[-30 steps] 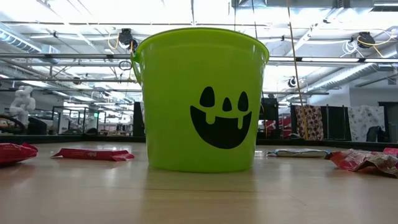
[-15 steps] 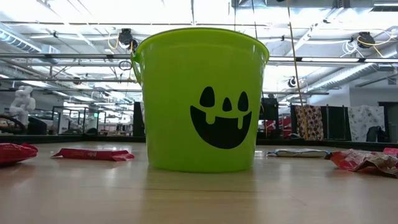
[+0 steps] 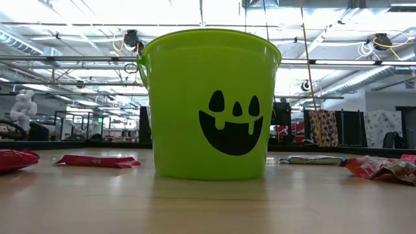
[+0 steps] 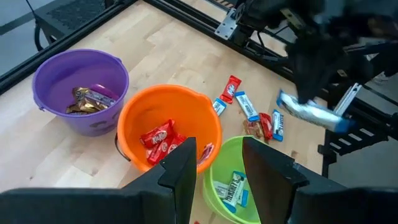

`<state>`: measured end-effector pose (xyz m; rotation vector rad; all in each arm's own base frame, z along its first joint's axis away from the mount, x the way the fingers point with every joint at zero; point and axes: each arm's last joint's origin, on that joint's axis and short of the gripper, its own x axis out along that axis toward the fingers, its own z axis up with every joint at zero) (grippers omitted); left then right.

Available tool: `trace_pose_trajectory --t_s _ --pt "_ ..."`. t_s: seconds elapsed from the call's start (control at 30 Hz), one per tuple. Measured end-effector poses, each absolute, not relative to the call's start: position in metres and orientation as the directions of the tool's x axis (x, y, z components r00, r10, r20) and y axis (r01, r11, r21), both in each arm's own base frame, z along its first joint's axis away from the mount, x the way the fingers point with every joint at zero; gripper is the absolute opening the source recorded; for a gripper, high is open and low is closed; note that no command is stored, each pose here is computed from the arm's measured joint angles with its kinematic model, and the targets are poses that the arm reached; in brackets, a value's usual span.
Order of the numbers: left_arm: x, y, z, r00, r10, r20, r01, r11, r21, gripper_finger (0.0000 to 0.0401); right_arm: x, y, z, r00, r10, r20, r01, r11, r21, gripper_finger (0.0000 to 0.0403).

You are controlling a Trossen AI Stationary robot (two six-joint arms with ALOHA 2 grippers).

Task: Sort candy by brand, put in halloween buckets
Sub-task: Put blue chocolate bar into the green bucket, then put golden candy into the purple bucket

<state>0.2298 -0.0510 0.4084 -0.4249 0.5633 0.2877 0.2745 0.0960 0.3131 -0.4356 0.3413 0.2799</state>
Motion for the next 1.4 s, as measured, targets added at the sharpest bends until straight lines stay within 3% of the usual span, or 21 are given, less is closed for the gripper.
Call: trace_pose_trajectory --t_s 0.23,0.53,0.77,1.07,1.23,1.4 --pt "0.23 -0.05 0.409 0.807 0.194 -0.558 -0.404 0.87 -0.282 0.0136 0.297 0.109 0.302 0.882 0.199 -0.427 -0.363 0.864 -0.349 0.0" --pt "0.23 -0.049 0.409 0.807 0.203 -0.554 -0.413 0.866 -0.283 0.0136 0.321 0.109 0.263 0.829 0.154 -0.537 -0.167 0.986 0.026 0.0" --pt "0.23 -0.049 0.409 0.807 0.205 -0.554 -0.414 0.865 -0.284 0.0136 0.321 0.109 0.263 0.826 0.155 -0.542 -0.094 0.986 0.14 0.0004" --pt "0.23 -0.049 0.409 0.807 0.208 -0.553 -0.425 0.854 -0.3 0.0136 0.321 0.105 0.263 0.823 0.161 -0.544 -0.074 0.981 0.178 0.0098" --pt "0.225 -0.061 0.404 0.784 0.047 -0.619 -0.417 0.778 -0.47 0.0136 0.3 0.1 0.293 0.825 0.263 -0.501 -0.09 0.935 0.342 0.0134" --pt "0.211 -0.094 0.393 0.695 -0.084 -0.714 -0.484 0.68 -0.551 0.0136 0.254 0.083 0.323 0.814 0.209 -0.542 0.105 0.865 0.491 0.0137"
